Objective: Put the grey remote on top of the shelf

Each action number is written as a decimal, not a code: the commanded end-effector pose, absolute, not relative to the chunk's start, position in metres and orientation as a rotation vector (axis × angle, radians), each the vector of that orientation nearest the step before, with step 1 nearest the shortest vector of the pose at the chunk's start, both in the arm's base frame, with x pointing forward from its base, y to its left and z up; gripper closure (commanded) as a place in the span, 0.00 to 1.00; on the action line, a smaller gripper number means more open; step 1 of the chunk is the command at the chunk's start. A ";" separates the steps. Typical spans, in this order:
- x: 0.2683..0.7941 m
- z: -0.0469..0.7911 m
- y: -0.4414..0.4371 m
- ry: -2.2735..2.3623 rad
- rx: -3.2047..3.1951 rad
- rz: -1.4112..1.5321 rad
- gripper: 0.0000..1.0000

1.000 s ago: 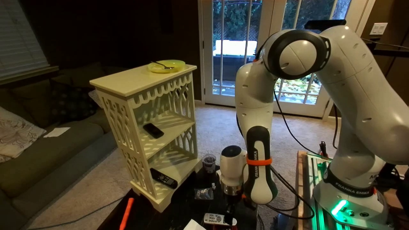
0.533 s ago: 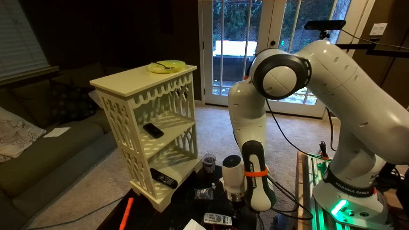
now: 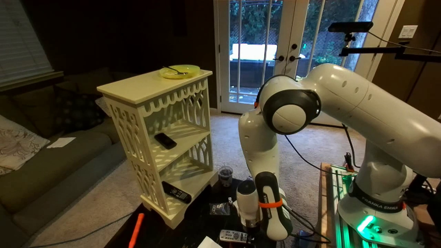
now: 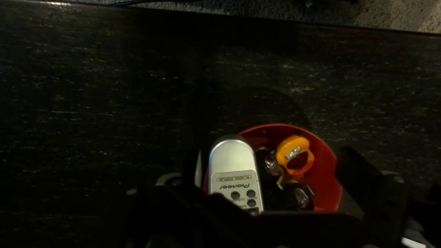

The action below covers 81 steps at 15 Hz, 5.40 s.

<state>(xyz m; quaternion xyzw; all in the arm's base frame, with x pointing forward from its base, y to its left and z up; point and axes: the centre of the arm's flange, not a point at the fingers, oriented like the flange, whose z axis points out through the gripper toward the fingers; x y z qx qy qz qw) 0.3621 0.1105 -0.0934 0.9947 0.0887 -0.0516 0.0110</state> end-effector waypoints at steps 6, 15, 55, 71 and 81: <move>0.369 -0.096 0.110 0.243 3.095 -0.043 0.00; 0.371 -0.096 0.102 0.258 2.983 0.001 0.00; 0.378 -0.114 0.077 0.335 3.202 0.006 0.78; 0.373 0.071 0.048 0.307 3.194 -0.094 0.78; 0.364 0.097 0.043 0.326 3.166 -0.138 0.78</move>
